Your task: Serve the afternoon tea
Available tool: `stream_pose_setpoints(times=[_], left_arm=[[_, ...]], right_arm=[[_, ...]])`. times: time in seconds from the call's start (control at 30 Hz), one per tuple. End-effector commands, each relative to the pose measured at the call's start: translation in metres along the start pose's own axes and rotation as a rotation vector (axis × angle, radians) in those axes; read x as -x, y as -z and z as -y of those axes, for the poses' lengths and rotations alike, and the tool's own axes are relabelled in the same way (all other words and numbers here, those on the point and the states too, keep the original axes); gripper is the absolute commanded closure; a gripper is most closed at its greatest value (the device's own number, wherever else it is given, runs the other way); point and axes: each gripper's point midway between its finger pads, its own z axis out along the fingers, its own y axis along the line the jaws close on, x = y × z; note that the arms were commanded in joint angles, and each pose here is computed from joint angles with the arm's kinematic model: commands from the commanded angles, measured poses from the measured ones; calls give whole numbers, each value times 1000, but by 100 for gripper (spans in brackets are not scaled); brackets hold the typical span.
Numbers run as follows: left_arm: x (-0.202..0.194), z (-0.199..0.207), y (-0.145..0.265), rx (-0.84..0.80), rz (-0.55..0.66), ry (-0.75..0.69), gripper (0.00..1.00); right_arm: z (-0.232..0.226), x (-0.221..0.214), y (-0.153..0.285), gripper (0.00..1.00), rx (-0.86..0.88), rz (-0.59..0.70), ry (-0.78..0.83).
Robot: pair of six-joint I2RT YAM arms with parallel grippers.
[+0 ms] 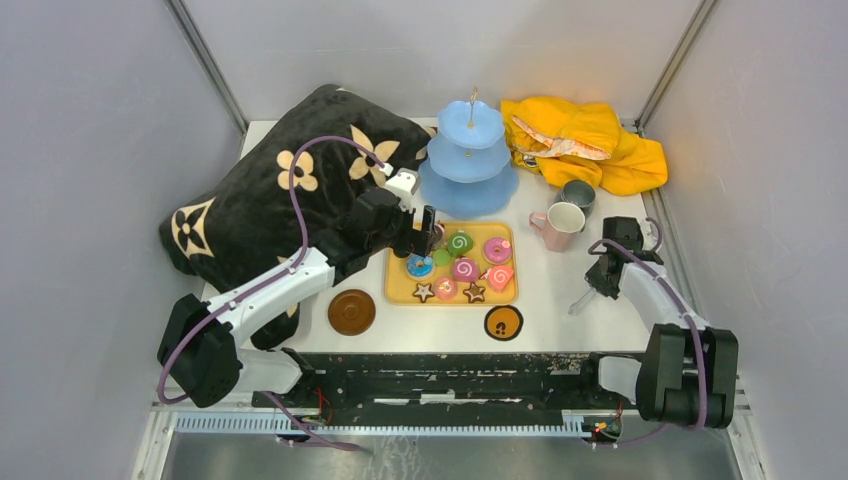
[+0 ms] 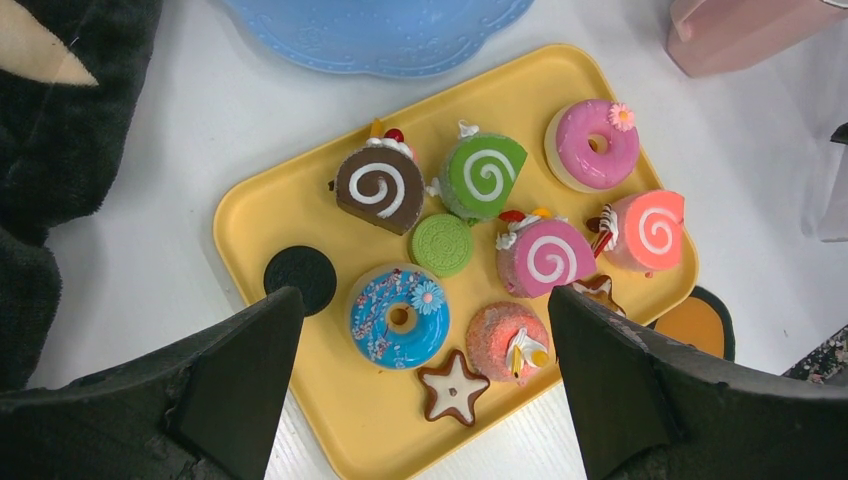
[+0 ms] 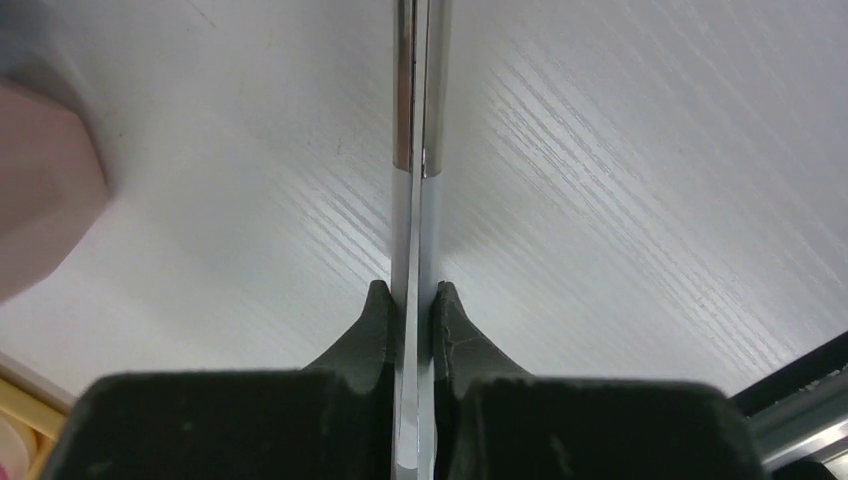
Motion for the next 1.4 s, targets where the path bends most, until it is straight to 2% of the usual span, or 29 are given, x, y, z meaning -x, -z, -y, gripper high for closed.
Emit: stream_pose_setpoints(times=[0.0, 0.2, 0.43, 0.6, 0.7, 0.83, 1.0, 1.1, 1.23, 1.37], left_arm=[[27, 7, 5, -25, 74, -39, 1], [32, 6, 7, -19, 84, -45, 1], [33, 3, 5, -1, 91, -50, 1], [36, -1, 8, 18, 100, -47, 1], [41, -8, 11, 55, 105, -36, 1], [53, -29, 18, 104, 126, 17, 1], [67, -59, 28, 173, 157, 134, 1], [68, -74, 34, 215, 165, 190, 1], [63, -89, 40, 250, 165, 228, 1], [60, -94, 44, 262, 166, 233, 1]], right_arm=[[1, 18, 22, 98, 14, 56, -2], [4, 37, 68, 99, 65, 120, 29], [-10, 51, 123, 99, 224, 166, 125], [-49, 52, 167, 98, 508, 175, 273], [-76, 42, 200, 98, 716, 141, 403], [-102, 20, 234, 98, 857, 47, 568], [-138, -42, 261, 98, 899, -74, 876], [-143, -69, 257, 98, 847, -150, 984], [-131, -91, 241, 98, 768, -273, 1008], [-103, -92, 223, 98, 613, -309, 979]])
